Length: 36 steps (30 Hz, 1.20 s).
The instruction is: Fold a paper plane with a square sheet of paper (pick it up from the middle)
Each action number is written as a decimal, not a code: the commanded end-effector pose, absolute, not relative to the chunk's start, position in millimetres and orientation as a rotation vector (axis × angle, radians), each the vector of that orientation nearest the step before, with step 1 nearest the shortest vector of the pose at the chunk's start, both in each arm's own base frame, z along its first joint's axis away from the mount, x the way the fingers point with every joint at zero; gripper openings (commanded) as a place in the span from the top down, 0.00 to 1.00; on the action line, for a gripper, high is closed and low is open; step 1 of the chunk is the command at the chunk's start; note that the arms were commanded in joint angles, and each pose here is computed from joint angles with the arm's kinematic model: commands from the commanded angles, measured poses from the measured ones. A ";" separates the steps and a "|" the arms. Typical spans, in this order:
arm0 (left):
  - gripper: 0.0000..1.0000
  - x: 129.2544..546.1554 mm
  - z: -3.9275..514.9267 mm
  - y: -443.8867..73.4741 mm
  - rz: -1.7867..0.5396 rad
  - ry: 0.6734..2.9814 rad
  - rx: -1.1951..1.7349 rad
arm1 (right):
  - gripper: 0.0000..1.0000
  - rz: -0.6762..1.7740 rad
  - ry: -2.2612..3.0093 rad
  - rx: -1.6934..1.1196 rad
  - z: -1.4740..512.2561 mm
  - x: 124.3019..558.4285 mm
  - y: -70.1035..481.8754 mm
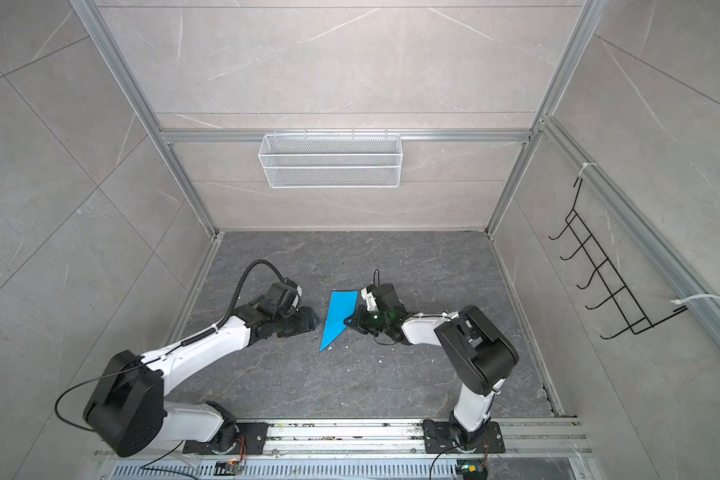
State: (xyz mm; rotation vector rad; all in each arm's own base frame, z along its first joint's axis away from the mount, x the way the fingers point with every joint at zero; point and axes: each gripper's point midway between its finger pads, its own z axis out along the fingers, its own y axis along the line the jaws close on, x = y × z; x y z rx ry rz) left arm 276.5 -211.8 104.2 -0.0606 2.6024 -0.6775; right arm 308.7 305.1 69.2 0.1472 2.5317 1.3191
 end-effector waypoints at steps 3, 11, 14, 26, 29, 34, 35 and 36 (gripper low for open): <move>0.23 279.0 134.3 -236.1 -0.827 2.363 0.182 | 1.00 1.122 2.640 0.458 41.9 298.1 269.8; 0.05 270.5 128.4 -272.7 -0.679 2.185 0.591 | 1.00 1.055 2.619 0.719 40.1 297.8 251.2; 0.04 267.4 125.0 -284.6 -0.632 2.107 0.713 | 1.00 1.045 2.617 0.753 47.7 297.8 248.6; 0.10 266.7 102.1 -307.9 -0.544 1.842 1.001 | 0.99 1.074 2.645 0.772 62.1 307.0 261.1; 0.11 267.6 98.2 -309.7 -0.500 1.784 1.045 | 0.99 1.070 2.649 0.778 63.9 309.4 262.8; 0.13 271.4 91.6 -316.3 -0.449 1.707 1.104 | 0.97 1.100 2.652 0.786 67.6 311.3 267.3; 0.14 273.4 89.2 -318.5 -0.418 1.678 1.112 | 0.97 1.101 2.652 0.792 67.6 311.5 267.4; 0.15 275.4 88.2 -320.2 -0.388 1.651 1.117 | 0.97 1.105 2.652 0.792 68.5 311.8 268.0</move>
